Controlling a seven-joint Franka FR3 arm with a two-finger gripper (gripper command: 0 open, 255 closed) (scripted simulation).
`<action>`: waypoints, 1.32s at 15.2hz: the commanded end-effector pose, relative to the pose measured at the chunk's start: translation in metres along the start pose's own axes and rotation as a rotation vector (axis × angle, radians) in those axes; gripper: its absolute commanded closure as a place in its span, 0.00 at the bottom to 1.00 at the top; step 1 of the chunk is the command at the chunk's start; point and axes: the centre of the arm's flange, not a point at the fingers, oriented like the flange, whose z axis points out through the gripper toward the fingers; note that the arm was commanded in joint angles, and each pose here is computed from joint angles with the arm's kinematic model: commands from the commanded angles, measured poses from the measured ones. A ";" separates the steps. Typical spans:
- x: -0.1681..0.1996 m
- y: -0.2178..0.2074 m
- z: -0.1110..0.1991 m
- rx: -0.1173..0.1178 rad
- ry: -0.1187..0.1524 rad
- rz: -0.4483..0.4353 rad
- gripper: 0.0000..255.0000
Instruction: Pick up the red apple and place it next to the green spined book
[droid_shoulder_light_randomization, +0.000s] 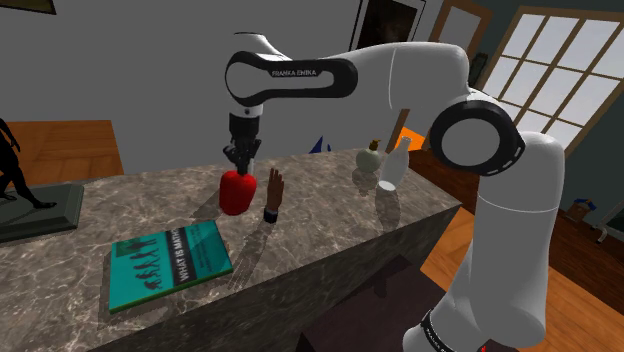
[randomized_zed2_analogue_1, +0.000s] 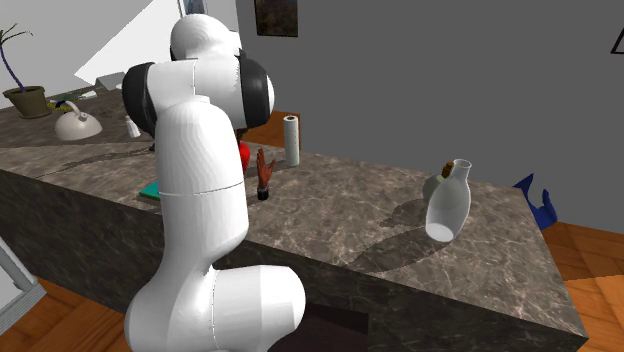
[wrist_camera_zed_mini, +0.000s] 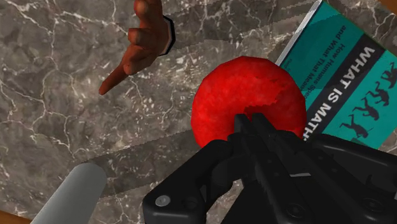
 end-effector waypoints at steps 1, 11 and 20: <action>0.000 0.001 0.012 0.000 0.001 0.000 1.00; 0.001 0.003 0.048 0.000 0.001 0.000 1.00; 0.001 0.003 0.048 0.000 0.001 0.000 0.00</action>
